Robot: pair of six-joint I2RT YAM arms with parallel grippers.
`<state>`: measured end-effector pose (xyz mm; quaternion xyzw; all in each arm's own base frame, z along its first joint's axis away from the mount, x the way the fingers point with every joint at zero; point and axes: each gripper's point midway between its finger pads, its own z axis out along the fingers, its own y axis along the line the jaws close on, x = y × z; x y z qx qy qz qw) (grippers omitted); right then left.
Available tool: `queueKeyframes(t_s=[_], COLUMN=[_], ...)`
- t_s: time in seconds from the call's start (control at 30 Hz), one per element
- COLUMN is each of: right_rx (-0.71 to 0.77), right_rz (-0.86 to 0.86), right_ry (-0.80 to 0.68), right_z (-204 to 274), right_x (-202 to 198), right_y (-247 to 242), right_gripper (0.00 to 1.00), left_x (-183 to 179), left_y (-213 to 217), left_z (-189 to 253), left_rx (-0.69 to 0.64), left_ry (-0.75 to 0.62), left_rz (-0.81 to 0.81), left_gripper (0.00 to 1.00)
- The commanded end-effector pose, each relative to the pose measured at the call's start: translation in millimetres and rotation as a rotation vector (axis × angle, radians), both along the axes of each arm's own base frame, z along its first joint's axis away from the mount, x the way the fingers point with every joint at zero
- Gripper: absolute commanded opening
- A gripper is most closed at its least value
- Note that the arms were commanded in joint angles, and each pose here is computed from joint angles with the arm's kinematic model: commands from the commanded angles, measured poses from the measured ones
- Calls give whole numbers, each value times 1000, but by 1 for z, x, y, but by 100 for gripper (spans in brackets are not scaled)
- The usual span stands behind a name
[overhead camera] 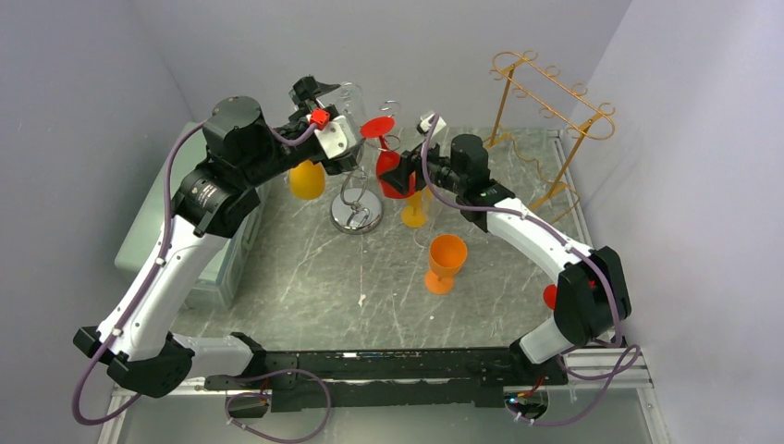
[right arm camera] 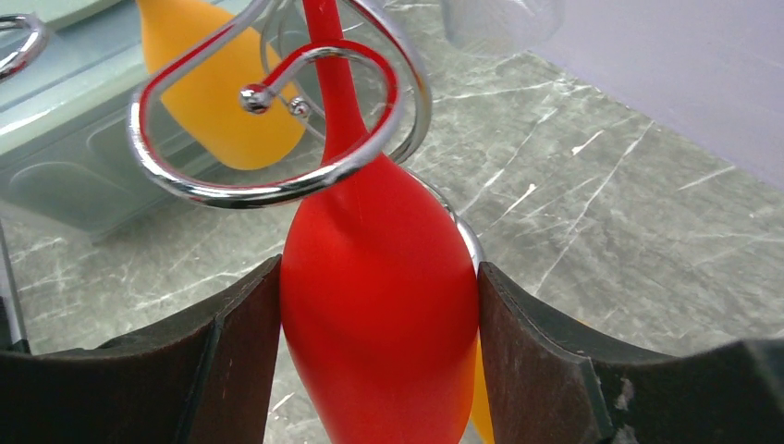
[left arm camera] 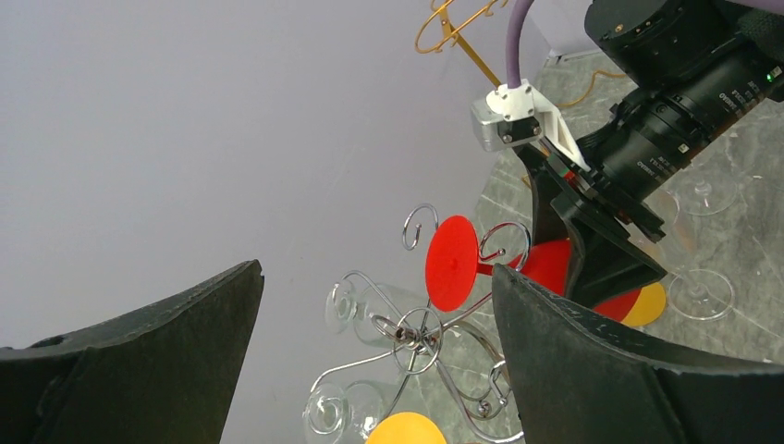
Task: Place the wine glass upside down on the wine glass rack
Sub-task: Turn the wine glass upside down at the wine rack.
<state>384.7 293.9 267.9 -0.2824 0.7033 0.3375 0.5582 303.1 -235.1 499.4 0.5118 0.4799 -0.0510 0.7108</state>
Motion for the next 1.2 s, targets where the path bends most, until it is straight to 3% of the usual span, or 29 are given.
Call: queueKeyframes(t_s=[0.0,0.77,1.17], right_rx=[56,197,285], right_rz=[30,10,-73], right_ry=[-116,-194,-135], right_z=[32,35,17], right_x=[-4,-34,-30], right_y=[7,0,-8], right_gripper=[23,22,27], left_x=[-2,7,9], left_y=[1,2,3], left_z=[10,4,2], left_rx=[-23,-2,6], left_ry=[-16,-8,-2], left_rz=[2,34,42], left_gripper=[99,99,99])
